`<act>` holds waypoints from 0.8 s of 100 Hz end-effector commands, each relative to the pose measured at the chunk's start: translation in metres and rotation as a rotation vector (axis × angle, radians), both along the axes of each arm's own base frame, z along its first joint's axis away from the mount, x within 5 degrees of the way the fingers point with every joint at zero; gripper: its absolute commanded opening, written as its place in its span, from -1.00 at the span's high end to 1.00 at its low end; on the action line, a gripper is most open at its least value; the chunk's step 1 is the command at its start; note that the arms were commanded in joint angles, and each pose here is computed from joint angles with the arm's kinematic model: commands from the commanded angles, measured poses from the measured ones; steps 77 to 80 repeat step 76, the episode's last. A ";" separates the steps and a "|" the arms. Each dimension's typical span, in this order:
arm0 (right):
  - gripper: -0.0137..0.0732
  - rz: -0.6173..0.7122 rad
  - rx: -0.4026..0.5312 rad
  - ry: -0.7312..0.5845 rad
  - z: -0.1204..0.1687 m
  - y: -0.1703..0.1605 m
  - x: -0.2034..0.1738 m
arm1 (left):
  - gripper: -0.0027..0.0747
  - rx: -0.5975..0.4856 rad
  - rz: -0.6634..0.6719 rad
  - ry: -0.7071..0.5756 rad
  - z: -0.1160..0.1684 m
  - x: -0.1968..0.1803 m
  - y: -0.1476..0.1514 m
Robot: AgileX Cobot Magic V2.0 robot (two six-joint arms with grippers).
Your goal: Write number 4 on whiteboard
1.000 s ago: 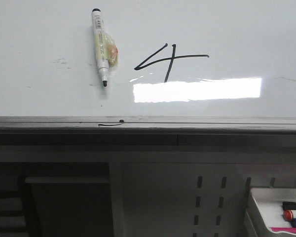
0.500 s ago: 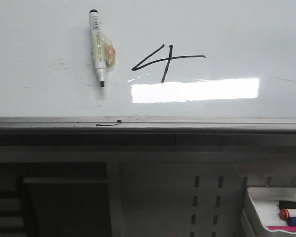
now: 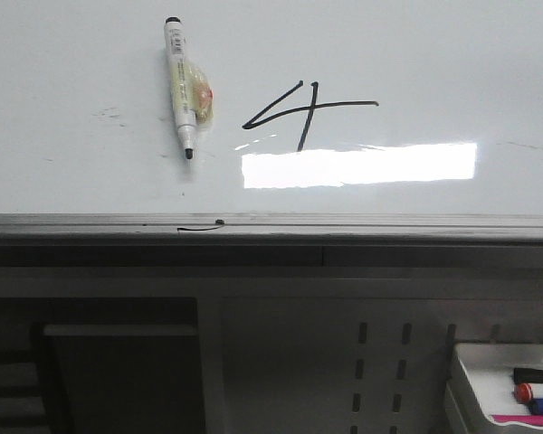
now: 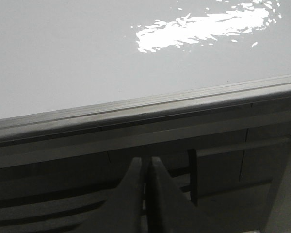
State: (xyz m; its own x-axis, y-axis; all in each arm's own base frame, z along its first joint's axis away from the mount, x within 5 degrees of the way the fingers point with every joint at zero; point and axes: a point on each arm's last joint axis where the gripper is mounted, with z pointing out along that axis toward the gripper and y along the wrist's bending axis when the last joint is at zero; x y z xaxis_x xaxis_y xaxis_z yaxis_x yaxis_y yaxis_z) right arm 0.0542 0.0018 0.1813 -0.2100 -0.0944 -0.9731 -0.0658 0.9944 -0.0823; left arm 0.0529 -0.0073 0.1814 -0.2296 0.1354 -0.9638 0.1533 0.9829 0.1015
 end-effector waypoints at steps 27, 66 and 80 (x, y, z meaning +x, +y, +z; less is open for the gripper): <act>0.79 -0.012 -0.008 0.022 -0.007 -0.001 -0.001 | 0.98 -0.025 0.004 -0.043 -0.005 0.000 0.000; 0.79 -0.012 -0.008 0.022 -0.007 -0.001 -0.001 | 0.98 -0.025 0.004 -0.043 -0.005 0.000 0.000; 0.79 -0.012 -0.008 0.022 -0.007 -0.001 -0.001 | 0.98 -0.025 0.004 -0.043 -0.005 0.000 0.000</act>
